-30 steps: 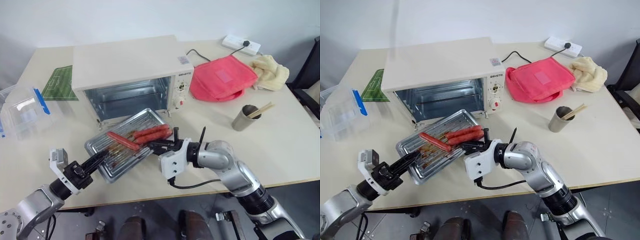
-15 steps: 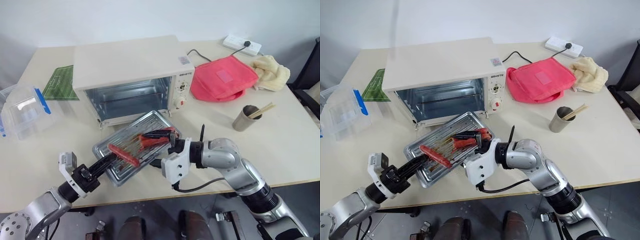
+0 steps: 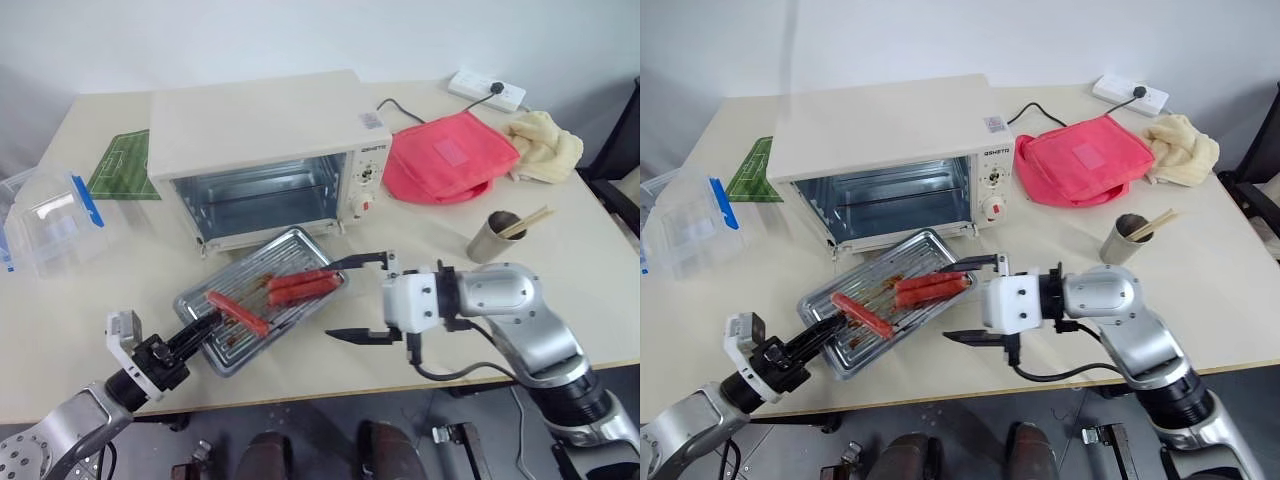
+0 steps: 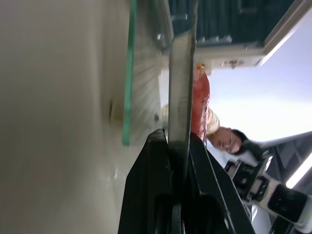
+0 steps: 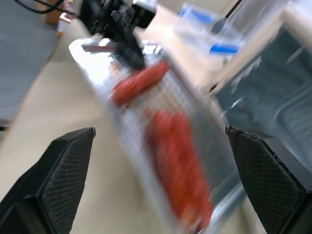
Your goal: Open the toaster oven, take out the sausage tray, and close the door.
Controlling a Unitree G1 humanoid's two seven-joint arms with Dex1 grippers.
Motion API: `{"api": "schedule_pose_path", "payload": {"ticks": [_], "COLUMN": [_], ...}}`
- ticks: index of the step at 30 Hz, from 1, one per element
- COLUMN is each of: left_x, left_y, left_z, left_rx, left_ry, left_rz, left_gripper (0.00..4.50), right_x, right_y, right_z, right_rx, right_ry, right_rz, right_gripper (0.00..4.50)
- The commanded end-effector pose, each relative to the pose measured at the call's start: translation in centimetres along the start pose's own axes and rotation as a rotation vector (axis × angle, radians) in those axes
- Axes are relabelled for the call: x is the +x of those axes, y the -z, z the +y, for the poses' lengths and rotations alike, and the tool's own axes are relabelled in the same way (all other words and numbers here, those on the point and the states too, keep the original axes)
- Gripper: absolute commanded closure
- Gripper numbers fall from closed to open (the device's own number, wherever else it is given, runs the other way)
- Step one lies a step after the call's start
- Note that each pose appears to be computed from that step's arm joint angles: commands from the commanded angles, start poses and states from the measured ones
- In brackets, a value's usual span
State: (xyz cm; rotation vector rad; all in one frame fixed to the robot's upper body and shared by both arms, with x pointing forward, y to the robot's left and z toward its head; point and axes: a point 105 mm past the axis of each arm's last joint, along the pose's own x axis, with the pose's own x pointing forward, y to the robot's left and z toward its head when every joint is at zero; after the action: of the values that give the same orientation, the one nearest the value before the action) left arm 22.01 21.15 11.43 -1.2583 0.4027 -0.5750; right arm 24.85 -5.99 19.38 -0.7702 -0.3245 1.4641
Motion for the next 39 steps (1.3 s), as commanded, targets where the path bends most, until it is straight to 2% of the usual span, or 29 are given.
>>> {"api": "schedule_pose_path", "payload": {"ticks": [1,7,11,12,15,18,24,26,33,39], "left_x": [-0.5,-1.3,-2.3,-2.6,-3.5,-4.9,-7.0,-7.7,-9.5,-10.6], "left_y": [-0.5,-0.4,-0.3,-0.3,-0.7,-0.5,-0.6,-0.7,-1.2,0.3], "left_z": [-0.9,-1.1,-1.1,-1.2,-1.3,-1.0,-0.9,-0.9,-0.3,0.7], "left_rx": [0.020,0.022,0.023,0.027,0.033,0.022,0.026,0.028,0.010,-0.058], "left_ry": [0.036,0.045,0.042,0.038,0.041,0.012,-0.018,-0.031,-0.059,-0.096], "left_rz": [-0.033,-0.063,-0.101,-0.118,-0.185,-0.237,-0.343,-0.374,-0.489,-0.524], "left_gripper": [4.50,4.50,4.50,4.50,4.50,4.50,4.50,4.50,4.50,4.50], "right_x": [-0.7,-2.2,-3.3,-3.5,-3.9,-4.1,-3.5,-3.3,-2.2,-1.4], "right_y": [-1.6,-0.1,3.0,3.8,5.4,7.1,8.7,9.1,11.1,11.5], "right_z": [0.0,-0.1,-1.1,-1.2,-1.5,-1.6,-1.8,-1.8,-1.2,-1.0], "right_rx": [-0.004,0.073,0.104,0.100,0.101,0.112,0.126,0.127,0.133,0.126], "right_ry": [-0.016,-0.037,0.016,0.023,0.046,0.066,0.092,0.093,0.090,0.088], "right_rz": [-0.047,0.003,0.096,0.121,0.155,0.185,0.188,0.192,0.224,0.208], "right_gripper": [0.03,0.03,0.03,0.20,0.87,1.86,4.02,4.44,4.44,4.44]}}
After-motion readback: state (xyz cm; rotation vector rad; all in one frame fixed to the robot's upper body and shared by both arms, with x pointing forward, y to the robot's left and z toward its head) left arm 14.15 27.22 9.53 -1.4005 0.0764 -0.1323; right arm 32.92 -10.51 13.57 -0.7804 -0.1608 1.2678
